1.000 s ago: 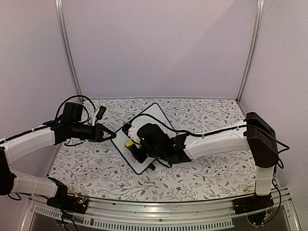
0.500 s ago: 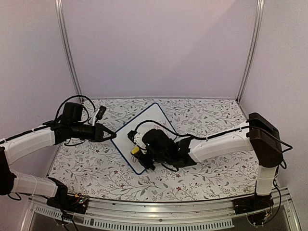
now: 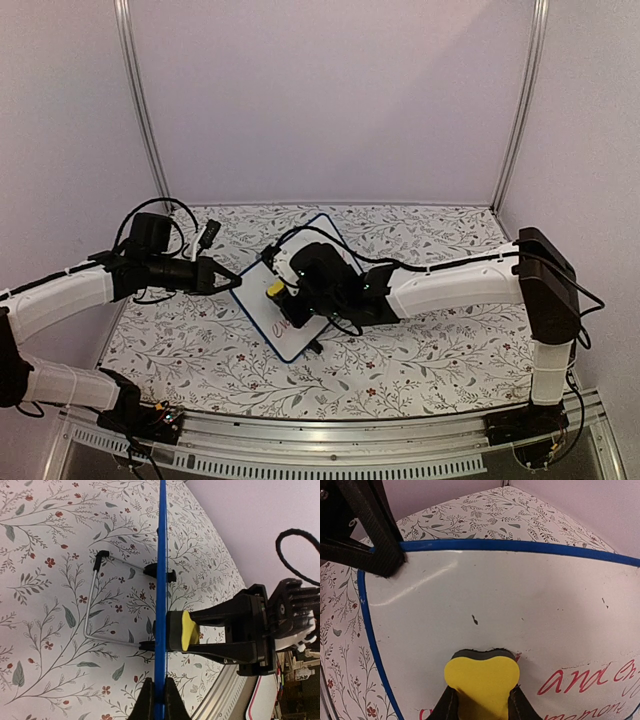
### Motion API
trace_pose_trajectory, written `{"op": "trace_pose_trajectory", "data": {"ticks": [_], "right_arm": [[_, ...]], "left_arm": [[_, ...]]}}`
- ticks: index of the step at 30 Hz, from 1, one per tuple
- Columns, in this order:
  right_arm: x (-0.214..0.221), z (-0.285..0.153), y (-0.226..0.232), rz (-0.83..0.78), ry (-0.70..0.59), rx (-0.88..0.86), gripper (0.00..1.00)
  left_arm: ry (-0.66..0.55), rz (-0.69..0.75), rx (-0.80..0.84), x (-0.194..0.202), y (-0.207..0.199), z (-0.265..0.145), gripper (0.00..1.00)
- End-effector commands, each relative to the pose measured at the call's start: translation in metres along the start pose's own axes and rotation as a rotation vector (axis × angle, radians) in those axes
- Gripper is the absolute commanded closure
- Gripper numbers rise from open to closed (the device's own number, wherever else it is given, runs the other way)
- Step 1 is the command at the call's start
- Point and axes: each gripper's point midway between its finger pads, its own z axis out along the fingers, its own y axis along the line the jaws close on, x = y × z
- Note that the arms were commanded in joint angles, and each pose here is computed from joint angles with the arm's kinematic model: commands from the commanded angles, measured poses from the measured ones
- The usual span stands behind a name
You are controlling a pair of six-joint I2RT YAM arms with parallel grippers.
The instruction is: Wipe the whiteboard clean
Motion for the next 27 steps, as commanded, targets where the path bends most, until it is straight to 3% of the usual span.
{"op": "trace_pose_trajectory", "data": {"ticks": [1, 4, 10, 21, 27], "right_arm": [[0.049, 0.004, -0.009, 0.005, 0.101, 0.028, 0.79], [0.074, -0.002, -0.010, 0.024, 0.145, 0.025, 0.79], [0.084, -0.009, -0.013, 0.051, 0.139, 0.028, 0.79], [0.000, 0.004, -0.018, 0.012, -0.006, 0.071, 0.79], [-0.008, 0.012, -0.029, -0.006, 0.007, 0.095, 0.79]], "left_arm": [[-0.040, 0.031, 0.021, -0.008, -0.009, -0.008, 1.00], [-0.036, 0.027, 0.024, -0.007, -0.009, -0.007, 1.00], [-0.037, 0.029, 0.030, -0.007, -0.011, -0.008, 1.00], [-0.025, 0.019, 0.028, -0.005, -0.007, -0.005, 1.00], [-0.027, 0.019, 0.027, -0.005, -0.007, -0.006, 1.00]]}}
